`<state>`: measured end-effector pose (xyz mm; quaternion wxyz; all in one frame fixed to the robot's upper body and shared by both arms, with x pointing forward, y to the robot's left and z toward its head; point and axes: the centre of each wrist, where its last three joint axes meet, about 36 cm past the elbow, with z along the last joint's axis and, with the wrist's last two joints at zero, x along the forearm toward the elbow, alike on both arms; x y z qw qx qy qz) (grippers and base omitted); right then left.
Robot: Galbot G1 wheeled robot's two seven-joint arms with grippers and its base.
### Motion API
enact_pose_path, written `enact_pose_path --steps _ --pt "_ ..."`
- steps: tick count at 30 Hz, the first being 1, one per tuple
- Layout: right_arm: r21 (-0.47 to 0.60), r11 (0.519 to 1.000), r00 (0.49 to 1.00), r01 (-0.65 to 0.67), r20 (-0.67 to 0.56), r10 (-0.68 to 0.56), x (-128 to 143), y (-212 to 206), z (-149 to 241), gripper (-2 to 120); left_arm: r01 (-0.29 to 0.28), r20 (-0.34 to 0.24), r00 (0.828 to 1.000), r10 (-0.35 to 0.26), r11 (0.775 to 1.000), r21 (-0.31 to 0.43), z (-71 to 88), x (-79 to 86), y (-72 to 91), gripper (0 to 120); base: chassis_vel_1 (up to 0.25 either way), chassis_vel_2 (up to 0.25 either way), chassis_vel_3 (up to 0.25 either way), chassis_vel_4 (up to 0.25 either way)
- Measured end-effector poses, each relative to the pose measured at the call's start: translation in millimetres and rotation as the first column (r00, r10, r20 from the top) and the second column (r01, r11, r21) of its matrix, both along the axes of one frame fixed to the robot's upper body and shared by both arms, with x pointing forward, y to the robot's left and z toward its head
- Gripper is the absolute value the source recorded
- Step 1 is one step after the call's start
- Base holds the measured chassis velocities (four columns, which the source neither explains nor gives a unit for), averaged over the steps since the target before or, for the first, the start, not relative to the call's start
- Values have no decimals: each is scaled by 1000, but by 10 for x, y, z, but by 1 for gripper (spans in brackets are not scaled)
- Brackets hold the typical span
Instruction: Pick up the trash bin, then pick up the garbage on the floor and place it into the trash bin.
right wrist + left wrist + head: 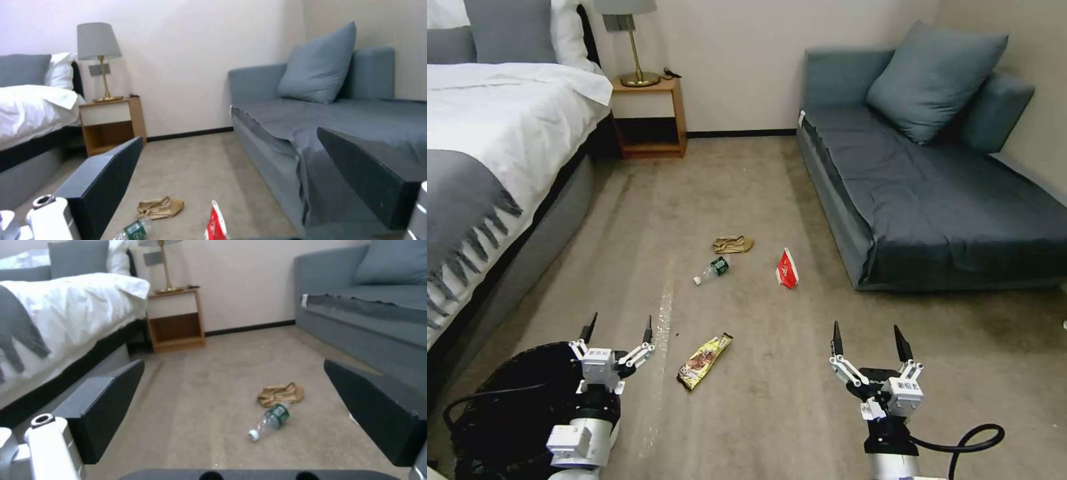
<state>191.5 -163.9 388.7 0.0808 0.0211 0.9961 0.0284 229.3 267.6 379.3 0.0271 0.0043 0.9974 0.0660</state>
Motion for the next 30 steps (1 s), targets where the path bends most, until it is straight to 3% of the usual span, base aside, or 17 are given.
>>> enact_pose_path --steps 6,8,9,15,17,19,20,22,23,27,28,30 --pt "9 1000 1000 0 -27 0 40 3 -13 100 -9 -4 1000 9 1000 16 57 -13 84 100 0 0 0 0" --pt "13 1000 999 0 -53 0 63 -1 -40 100 -65 -34 997 65 998 0 172 -21 224 100 0 0 0 0" --pt "13 1000 999 0 -53 0 63 -1 -40 100 -65 -34 997 65 998 0 172 -21 224 100 0 0 0 0" --pt "18 1000 997 7 -79 -6 89 -17 -110 100 -82 -107 992 72 992 -100 361 -33 374 100 0 0 0 0" --pt "22 1000 996 13 -88 -11 97 -34 -147 100 -86 -152 986 66 987 -135 444 -6 511 100 0 0 0 0" --pt "22 1000 996 13 -88 -11 97 -34 -147 100 -86 -152 986 66 987 -135 444 -6 511 100 0 0 0 0" --pt "28 999 995 19 -95 -17 108 -56 -177 100 -112 -197 977 84 984 -135 534 55 782 100 0 0 0 0" --pt "34 999 995 25 -102 -21 124 -73 -197 100 -144 -258 960 112 984 -106 599 114 1090 100 0 0 0 0" --pt "34 999 995 25 -102 -21 124 -73 -197 100 -144 -258 960 112 984 -106 599 114 1090 100 0 0 0 0" --pt "43 999 993 33 -111 -28 170 -92 -229 100 -191 -361 919 161 981 -48 749 182 1630 100 0 0 0 0" --pt "43 999 993 33 -111 -28 170 -92 -229 100 -191 -361 919 161 981 -48 749 182 1630 100 0 0 0 0" --pt "47 998 993 37 -115 -31 194 -98 -249 100 -207 -399 899 182 978 -22 838 189 1817 100 0 0 0 0"
